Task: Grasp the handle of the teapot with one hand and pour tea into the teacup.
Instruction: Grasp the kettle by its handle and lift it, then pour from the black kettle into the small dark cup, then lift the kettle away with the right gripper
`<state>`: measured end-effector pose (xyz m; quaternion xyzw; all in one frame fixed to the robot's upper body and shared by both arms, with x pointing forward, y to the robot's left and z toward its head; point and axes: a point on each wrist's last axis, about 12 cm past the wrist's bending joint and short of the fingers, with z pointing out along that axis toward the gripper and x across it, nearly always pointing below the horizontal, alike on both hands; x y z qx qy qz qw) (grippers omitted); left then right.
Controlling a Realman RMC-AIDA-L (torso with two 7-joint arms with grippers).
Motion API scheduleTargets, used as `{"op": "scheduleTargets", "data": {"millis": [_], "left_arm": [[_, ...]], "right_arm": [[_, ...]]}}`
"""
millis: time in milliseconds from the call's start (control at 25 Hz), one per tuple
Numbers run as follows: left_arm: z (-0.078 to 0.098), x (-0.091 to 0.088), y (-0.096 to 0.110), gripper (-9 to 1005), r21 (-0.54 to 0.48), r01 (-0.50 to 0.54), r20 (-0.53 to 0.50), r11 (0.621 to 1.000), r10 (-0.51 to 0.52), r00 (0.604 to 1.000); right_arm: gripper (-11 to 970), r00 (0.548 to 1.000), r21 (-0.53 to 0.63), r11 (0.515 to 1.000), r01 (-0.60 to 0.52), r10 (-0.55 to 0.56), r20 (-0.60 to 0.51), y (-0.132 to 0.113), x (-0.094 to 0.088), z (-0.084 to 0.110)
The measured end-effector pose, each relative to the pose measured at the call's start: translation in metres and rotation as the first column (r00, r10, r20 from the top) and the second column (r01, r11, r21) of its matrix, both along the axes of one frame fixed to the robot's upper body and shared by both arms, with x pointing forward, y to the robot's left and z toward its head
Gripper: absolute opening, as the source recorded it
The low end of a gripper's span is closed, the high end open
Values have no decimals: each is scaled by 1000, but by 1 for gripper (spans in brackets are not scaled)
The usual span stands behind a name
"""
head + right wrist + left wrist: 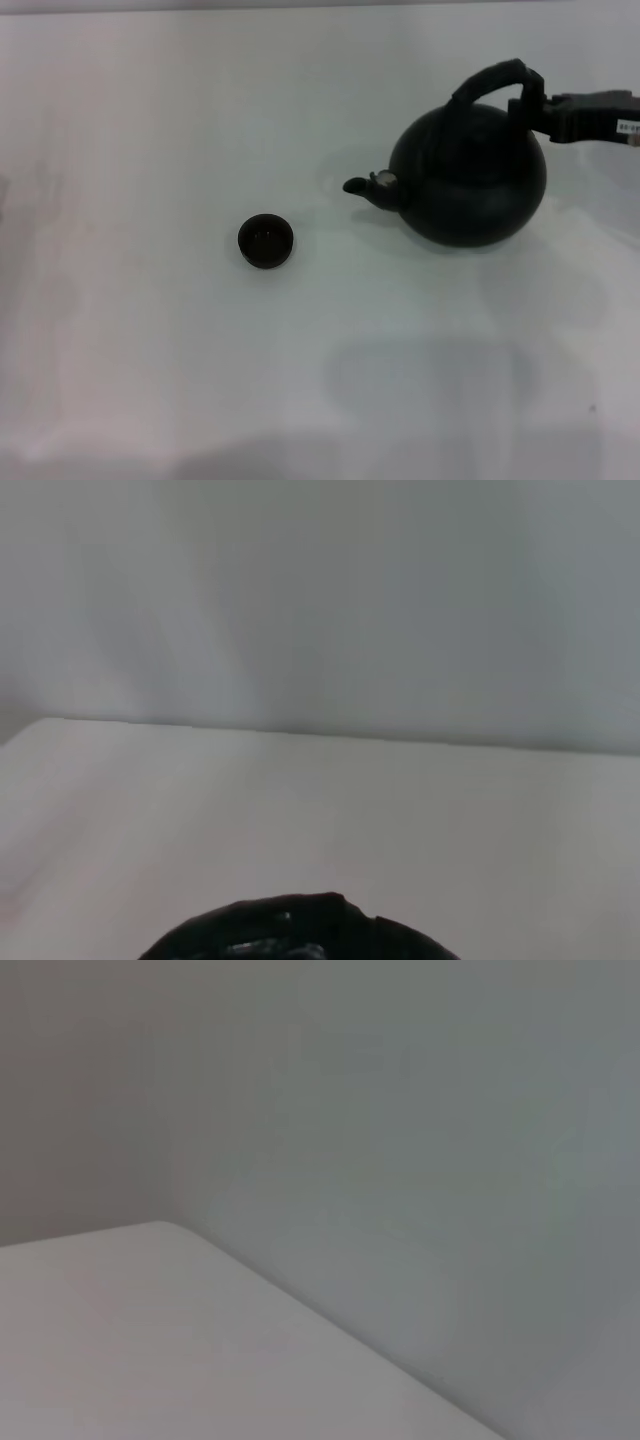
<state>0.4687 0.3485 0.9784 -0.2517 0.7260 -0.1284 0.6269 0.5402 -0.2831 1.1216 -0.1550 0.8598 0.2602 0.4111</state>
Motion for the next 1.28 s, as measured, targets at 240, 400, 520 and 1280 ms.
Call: {"op": "scheduleTargets", "data": {"millis": [240,400,520,1280], "left_arm": [[0,0,0,889,1,0,-1,1000,0,1000],[0,0,0,889,0,1,2,1000,-1,1000],[0,0,0,889,-1,1,3,1000,-1,1000],[2,5,-4,890,-9,10,12,1000,-10,1000]], "right_arm": [[202,996,-21,998,-64,65,64,14,9,19],[203,986,-50,992,-118,123,113,25,12,29],[202,972,-82,983,-164,176,155,35,11,35],[194,900,-309,925,-222,316,300,97,16,26]]}}
